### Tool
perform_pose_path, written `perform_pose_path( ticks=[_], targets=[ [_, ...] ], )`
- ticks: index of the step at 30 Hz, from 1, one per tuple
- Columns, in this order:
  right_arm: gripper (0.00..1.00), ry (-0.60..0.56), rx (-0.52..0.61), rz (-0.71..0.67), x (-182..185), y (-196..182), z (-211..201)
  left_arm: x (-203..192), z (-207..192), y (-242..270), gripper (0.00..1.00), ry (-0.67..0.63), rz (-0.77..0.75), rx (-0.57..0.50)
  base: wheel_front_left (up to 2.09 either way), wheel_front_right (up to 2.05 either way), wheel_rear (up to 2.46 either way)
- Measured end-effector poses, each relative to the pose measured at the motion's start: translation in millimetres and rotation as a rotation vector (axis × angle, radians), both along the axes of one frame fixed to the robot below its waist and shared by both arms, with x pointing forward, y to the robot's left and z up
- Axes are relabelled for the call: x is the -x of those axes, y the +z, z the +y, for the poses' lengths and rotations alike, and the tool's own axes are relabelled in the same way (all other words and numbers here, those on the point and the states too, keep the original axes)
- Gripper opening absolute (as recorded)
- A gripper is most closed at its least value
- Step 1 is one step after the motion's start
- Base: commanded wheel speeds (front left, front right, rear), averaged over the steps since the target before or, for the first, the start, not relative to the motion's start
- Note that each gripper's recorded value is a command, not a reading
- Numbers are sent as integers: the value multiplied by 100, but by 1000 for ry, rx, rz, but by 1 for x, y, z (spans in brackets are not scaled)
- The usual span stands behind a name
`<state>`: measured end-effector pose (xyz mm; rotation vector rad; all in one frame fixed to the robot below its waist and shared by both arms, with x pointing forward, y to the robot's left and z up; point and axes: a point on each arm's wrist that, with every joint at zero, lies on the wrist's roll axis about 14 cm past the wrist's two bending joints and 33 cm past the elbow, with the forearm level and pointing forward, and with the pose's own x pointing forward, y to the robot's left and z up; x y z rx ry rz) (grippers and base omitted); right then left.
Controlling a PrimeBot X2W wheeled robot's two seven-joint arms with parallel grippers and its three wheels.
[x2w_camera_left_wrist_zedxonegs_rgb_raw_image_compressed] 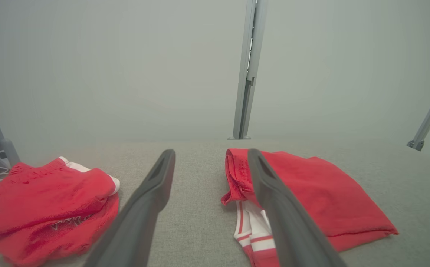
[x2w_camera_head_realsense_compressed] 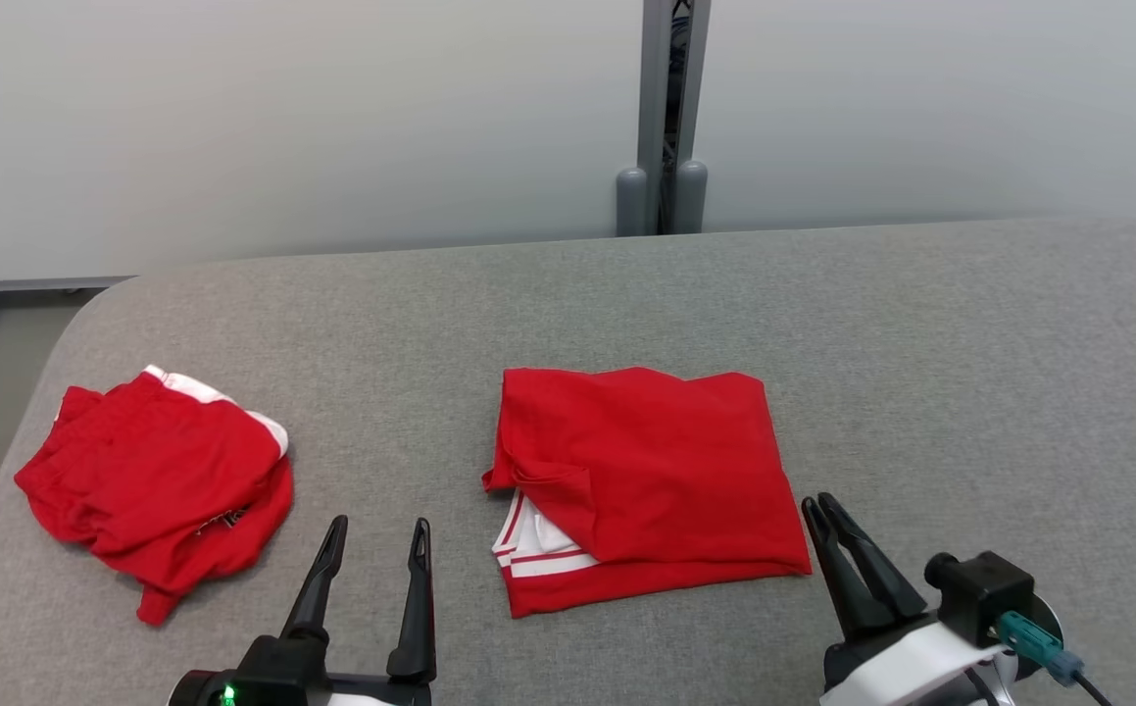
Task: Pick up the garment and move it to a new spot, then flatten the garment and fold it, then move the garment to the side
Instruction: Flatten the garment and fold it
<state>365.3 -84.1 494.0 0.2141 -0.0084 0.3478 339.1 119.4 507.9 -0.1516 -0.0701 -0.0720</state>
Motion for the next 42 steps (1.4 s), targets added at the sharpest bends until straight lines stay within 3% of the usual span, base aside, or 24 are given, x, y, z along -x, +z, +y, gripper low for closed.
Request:
perform_pose_path(
  ticks=[18,28,35,42],
  targets=[
    [0,300,192,139,-38,-49,94,18,37,-10,100,128,34,-4,0,0,0],
    [0,421,301,204,-45,-82,124,24,61,-15,100,221,59,-4,0,0,0],
    [0,474,310,240,-37,-96,138,27,68,-19,100,246,76,-4,0,0,0],
    [0,576,265,214,-16,-86,168,25,69,-17,100,251,69,-7,0,0,0]
  ],
)
